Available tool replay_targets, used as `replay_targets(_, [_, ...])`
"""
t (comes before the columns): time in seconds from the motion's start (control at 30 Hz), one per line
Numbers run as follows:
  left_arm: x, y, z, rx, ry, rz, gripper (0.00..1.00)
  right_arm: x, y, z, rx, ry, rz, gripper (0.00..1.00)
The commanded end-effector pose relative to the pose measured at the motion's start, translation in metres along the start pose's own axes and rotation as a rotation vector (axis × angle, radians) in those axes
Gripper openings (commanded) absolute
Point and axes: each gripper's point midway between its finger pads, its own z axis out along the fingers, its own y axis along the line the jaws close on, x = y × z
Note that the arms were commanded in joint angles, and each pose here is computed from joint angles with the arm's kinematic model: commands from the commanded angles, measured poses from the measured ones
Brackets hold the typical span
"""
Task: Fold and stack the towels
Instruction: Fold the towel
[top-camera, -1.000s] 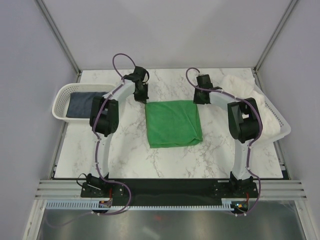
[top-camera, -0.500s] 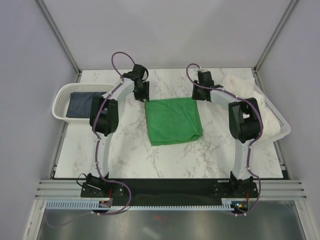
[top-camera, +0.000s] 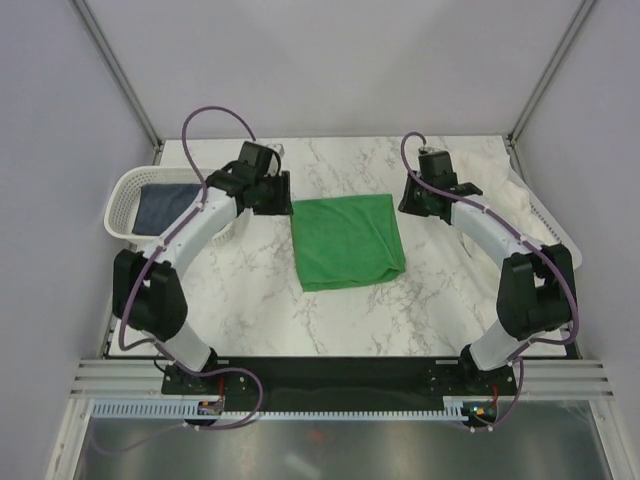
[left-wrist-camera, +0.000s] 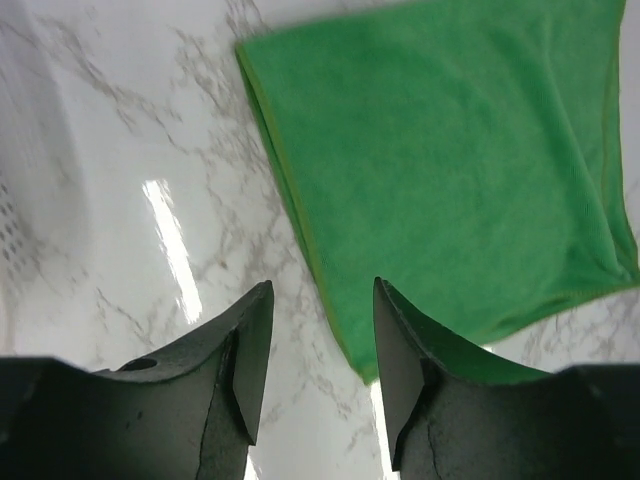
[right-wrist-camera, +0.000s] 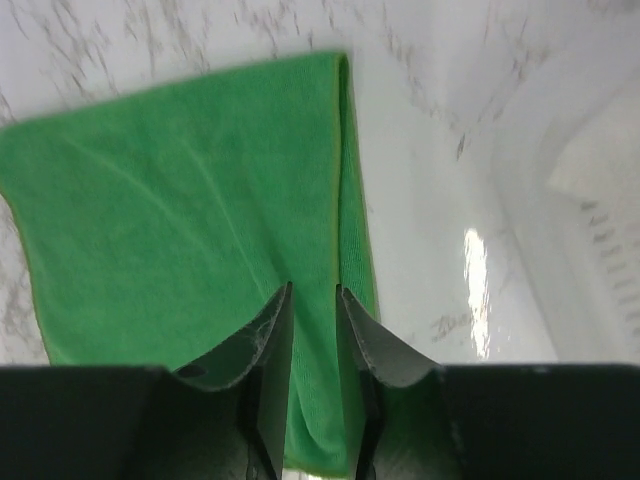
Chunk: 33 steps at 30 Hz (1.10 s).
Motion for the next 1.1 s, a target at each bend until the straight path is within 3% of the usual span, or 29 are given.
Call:
replay_targets(0.0, [0.049, -0.016, -0.006, 0.068, 0.027, -0.041, 0.5, 0.06, -0.007, -0.005, -0.035, 0.176, 0.021, 0.3])
replay_targets(0.03, [0.075, -0.012, -0.002, 0.082, 0.073, -0.059, 0.49, 0.072, -0.009, -0.006, -0.043, 0.204, 0.021, 0.3])
replay_targets(0.13, [0.102, -0.026, -0.008, 0.198, 0.081, -0.101, 0.47, 0.086, -0.005, -0.014, -0.085, 0.229, 0.043, 0.34])
replay_targets(0.33, [0.131, -0.073, -0.007, 0.486, 0.124, -0.172, 0.45, 0.12, -0.012, -0.013, -0.109, 0.265, 0.072, 0.34])
replay_targets(0.5, [0.168, -0.072, 0.011, 0.39, 0.228, -0.181, 0.43, 0.151, -0.03, -0.017, -0.071, 0.295, 0.061, 0.33])
replay_targets(0.63, [0.172, -0.045, 0.019, 0.234, 0.18, -0.189, 0.45, 0.142, -0.034, -0.024, -0.055, 0.25, 0.032, 0.33])
replay_targets(0.9, [0.135, -0.085, -0.002, 0.348, 0.067, -0.112, 0.44, 0.104, -0.021, -0.031, -0.066, 0.168, 0.045, 0.32])
replay_targets(1.07, [0.155, -0.093, 0.016, 0.377, 0.154, -0.16, 0.41, 0.111, -0.013, -0.015, -0.113, 0.206, 0.038, 0.32])
